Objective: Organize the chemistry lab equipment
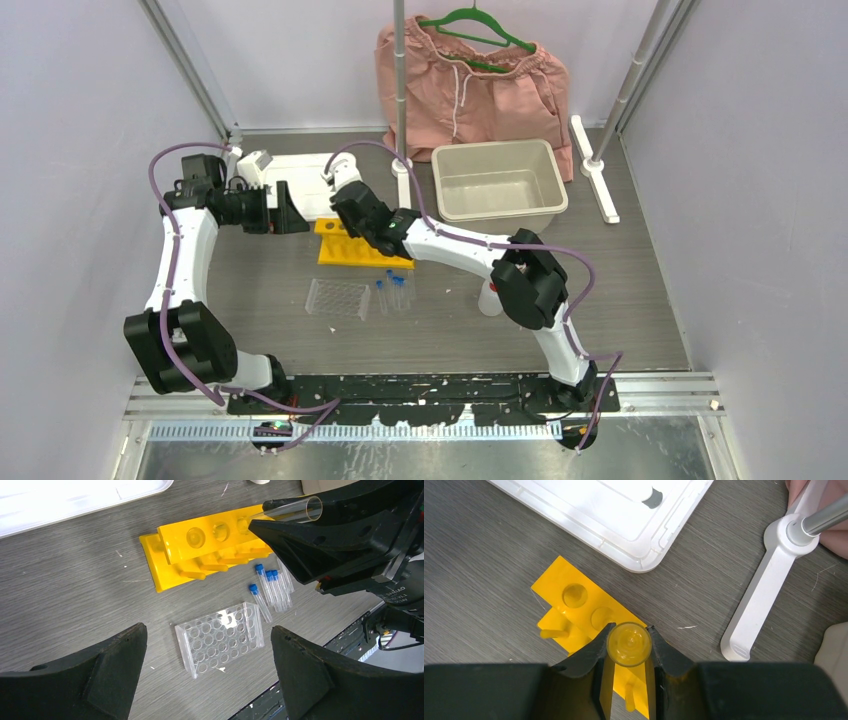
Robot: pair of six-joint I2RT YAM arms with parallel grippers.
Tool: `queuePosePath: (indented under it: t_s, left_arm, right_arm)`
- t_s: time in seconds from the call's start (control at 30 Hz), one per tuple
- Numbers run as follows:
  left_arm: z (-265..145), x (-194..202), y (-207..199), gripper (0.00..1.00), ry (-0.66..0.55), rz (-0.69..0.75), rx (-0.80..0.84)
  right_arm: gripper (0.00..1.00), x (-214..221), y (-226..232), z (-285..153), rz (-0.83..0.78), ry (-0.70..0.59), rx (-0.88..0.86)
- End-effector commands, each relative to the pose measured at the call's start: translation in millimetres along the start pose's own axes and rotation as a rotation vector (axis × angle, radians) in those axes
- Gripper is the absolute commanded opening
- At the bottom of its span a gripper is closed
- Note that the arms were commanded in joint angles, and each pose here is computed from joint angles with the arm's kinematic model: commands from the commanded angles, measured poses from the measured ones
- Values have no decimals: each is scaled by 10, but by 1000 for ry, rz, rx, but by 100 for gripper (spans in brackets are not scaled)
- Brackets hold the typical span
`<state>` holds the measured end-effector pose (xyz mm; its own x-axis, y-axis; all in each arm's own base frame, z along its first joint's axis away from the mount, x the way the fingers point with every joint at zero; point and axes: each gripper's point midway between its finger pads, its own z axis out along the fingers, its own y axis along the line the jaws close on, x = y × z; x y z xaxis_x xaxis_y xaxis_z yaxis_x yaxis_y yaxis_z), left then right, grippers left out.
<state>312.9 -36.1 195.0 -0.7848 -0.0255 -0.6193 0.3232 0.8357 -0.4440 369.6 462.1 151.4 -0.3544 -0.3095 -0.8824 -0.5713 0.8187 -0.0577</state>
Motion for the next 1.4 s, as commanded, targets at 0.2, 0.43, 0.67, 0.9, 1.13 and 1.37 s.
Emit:
queuePosePath:
  t_s: [0.2, 0.43, 0.67, 0.9, 1.13, 1.37]
  left_arm:
    - [-130, -157, -9, 94, -54, 68, -31]
    - [-126, -151, -9, 94, -49, 66, -28]
    - [-142, -135, 4, 94, -49, 67, -32]
    - [-158, -87, 2, 94, -36, 76, -33]
    - [-167, 51, 17, 94, -1, 97, -37]
    - [-171, 130, 71, 94, 21, 87, -47]
  right_arm:
    - [52, -265, -11, -184, 63, -63, -13]
    - [80, -596, -70, -654, 186, -101, -46]
    - [82, -473, -235, -1144, 297, -27, -36]
    - [37, 337, -363, -1304, 392, 212, 29]
    - [27, 969, -240, -1276, 450, 387, 3]
    - [26, 1246, -174, -1219, 478, 484, 15]
